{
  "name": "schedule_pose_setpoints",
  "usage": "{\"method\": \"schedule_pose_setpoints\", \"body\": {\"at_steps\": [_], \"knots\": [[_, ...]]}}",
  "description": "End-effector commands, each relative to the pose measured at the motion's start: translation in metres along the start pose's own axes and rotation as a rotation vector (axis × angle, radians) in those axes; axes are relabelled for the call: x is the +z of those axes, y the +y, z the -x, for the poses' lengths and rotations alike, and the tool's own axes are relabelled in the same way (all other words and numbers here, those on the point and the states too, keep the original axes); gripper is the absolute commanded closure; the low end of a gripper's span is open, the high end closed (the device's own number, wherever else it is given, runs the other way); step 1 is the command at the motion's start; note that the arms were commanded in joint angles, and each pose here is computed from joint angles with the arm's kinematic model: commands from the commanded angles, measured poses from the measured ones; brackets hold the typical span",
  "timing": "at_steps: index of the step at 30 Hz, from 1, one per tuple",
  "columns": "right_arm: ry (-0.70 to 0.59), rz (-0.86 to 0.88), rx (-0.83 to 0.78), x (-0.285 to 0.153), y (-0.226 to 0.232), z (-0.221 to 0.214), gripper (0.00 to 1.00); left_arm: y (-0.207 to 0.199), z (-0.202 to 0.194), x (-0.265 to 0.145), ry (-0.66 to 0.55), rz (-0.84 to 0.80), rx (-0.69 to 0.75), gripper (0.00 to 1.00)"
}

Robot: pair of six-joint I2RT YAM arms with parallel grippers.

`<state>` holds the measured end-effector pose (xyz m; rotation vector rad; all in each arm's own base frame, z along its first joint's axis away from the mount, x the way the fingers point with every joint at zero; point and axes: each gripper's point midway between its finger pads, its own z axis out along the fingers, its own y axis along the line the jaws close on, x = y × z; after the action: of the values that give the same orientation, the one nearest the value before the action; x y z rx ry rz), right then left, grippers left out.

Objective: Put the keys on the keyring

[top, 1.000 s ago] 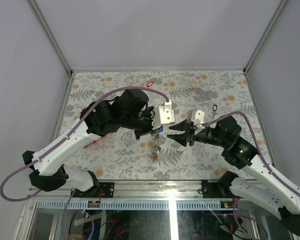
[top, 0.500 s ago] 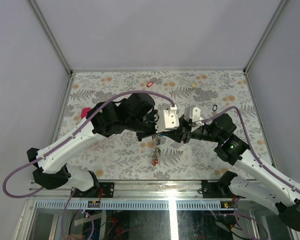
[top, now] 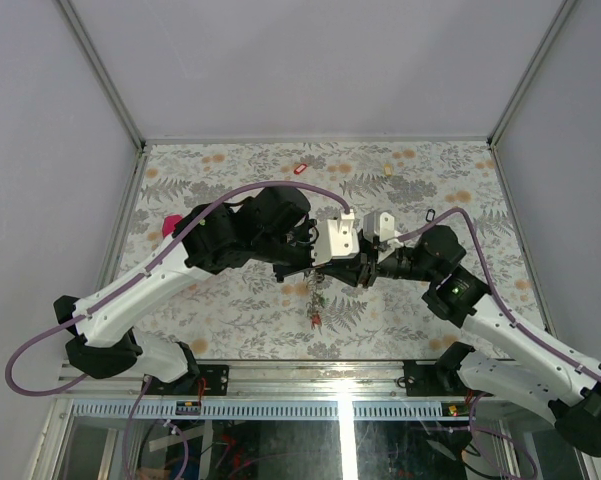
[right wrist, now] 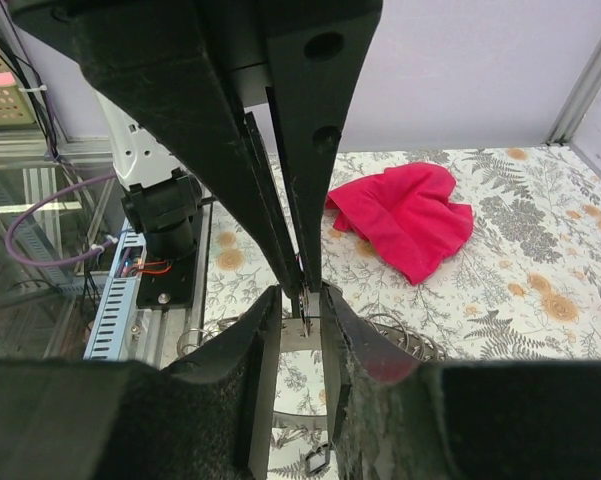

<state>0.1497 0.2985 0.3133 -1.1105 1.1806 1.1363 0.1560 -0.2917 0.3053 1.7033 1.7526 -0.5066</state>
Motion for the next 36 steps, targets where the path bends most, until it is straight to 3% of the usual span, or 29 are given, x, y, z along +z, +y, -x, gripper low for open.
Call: {"method": "schedule_pose_setpoints", "body": {"at_steps": [1,11,14,17,22,29,36], "knots": [[-0.045,0.025,-0.03,0.003,0.002,0.012,0.73,0.004,0.018,-0.014,-0.064,0.036,0.037,1.0],[-0.036,0.024,-0.021,0.004,0.001,0.008,0.79,0.003,0.019,-0.015,-0.07,0.028,0.039,1.0],[-0.028,0.023,-0.018,0.005,0.0,0.007,0.84,0.003,0.02,-0.016,-0.074,0.031,0.04,1.0],[-0.017,0.022,-0.01,0.005,-0.001,0.005,0.99,0.002,0.021,-0.018,-0.079,0.031,0.043,1.0],[-0.028,0.014,-0.012,0.004,-0.001,0.013,1.0,0.001,0.024,-0.022,-0.108,0.03,0.056,0.99],[-0.098,-0.02,-0.058,-0.005,0.002,0.046,1.0,0.0,0.037,-0.037,-0.23,0.072,0.079,0.73],[-0.161,-0.015,-0.086,-0.016,0.014,0.08,1.0,-0.004,0.052,-0.054,-0.386,0.102,0.091,0.64]]}}
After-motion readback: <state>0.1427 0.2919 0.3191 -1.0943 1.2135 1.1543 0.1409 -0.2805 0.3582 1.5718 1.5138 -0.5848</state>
